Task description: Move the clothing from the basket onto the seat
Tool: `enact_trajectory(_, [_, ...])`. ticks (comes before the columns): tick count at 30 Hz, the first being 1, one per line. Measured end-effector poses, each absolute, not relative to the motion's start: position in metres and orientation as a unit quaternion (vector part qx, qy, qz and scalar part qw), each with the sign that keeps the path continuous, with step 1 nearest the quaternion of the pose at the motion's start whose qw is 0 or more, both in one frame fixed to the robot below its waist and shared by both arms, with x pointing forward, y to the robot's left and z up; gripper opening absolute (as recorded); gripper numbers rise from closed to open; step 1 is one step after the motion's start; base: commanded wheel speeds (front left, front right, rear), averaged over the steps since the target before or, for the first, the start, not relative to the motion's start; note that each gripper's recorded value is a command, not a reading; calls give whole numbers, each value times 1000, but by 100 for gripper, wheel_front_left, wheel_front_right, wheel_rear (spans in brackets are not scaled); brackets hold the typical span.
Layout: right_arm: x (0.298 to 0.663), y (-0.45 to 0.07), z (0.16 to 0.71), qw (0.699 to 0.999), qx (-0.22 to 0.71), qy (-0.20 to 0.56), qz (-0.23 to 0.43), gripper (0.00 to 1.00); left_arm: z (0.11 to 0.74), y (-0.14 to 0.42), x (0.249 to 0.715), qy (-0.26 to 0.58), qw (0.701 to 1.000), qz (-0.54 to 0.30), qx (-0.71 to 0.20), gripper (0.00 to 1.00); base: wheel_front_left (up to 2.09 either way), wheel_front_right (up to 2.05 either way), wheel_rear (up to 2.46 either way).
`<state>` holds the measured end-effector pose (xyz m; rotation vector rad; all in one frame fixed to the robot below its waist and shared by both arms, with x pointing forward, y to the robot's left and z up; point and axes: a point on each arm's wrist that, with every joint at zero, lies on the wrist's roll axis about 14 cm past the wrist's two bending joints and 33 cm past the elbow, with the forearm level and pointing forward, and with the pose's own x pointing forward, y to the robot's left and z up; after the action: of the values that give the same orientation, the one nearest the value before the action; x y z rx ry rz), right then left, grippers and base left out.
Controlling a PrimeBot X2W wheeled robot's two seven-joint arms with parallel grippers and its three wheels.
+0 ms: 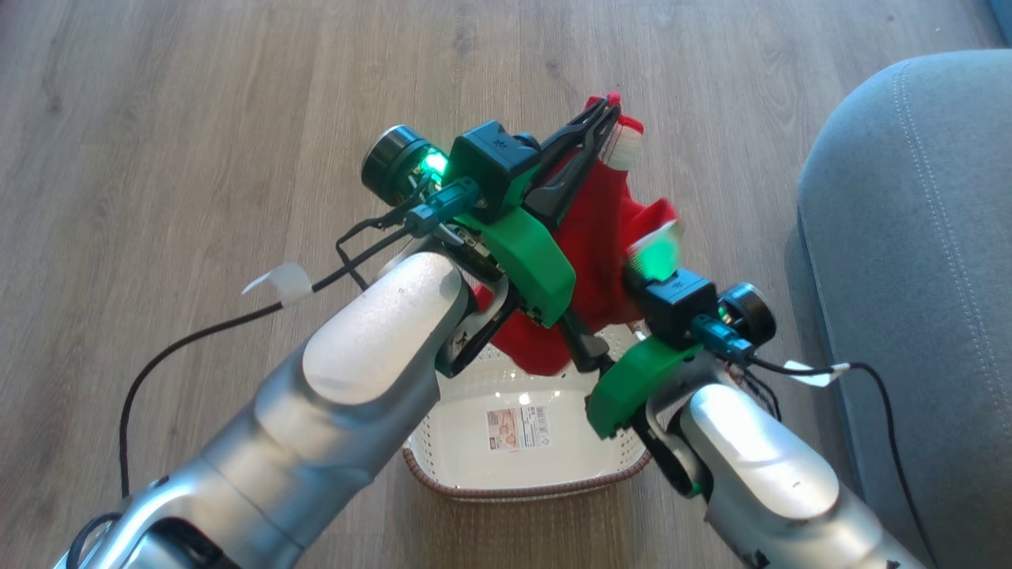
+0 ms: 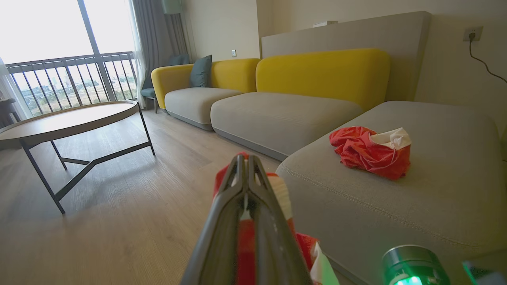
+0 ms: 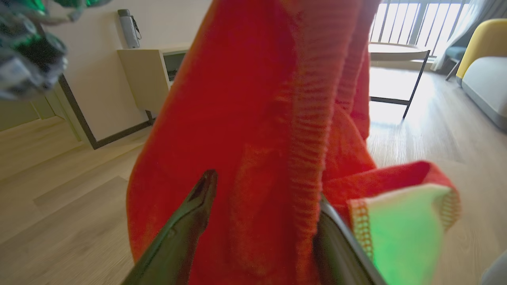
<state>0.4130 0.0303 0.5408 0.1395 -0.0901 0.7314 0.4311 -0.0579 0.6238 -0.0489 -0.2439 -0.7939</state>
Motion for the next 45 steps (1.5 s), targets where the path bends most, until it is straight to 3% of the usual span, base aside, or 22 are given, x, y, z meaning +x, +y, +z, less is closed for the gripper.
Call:
enact_trajectory(1, [412,32,535,930,72,-33,359,5,623,-58,431,-118,915,-386,-23,0,0,0,0])
enact_trajectory(2, [411,32,532,930,77,-27,359,0,621,-59,431,-116,915,-387,-22,0,0,0,0])
enact_trajectory(15, [415,29,554,928,90,-57,357,0,610,-61,437,-104,917,-383,-24,0,0,0,0])
enact_trajectory(17, [415,27,555,928,90,-59,356,0,609,-62,438,-104,918,-382,-24,100,0,0,0])
enact_trajectory(24, [417,12,569,932,104,-78,339,0,595,-59,445,-90,922,-377,-12,100,0,0,0])
enact_trajectory(32, [415,-42,582,950,113,-108,271,0,572,-74,443,-64,912,-404,4,100,0,0,0])
enact_trajectory(45, [382,-141,605,973,88,-155,144,0,534,-141,395,-15,858,-513,-29,100,0,0,0])
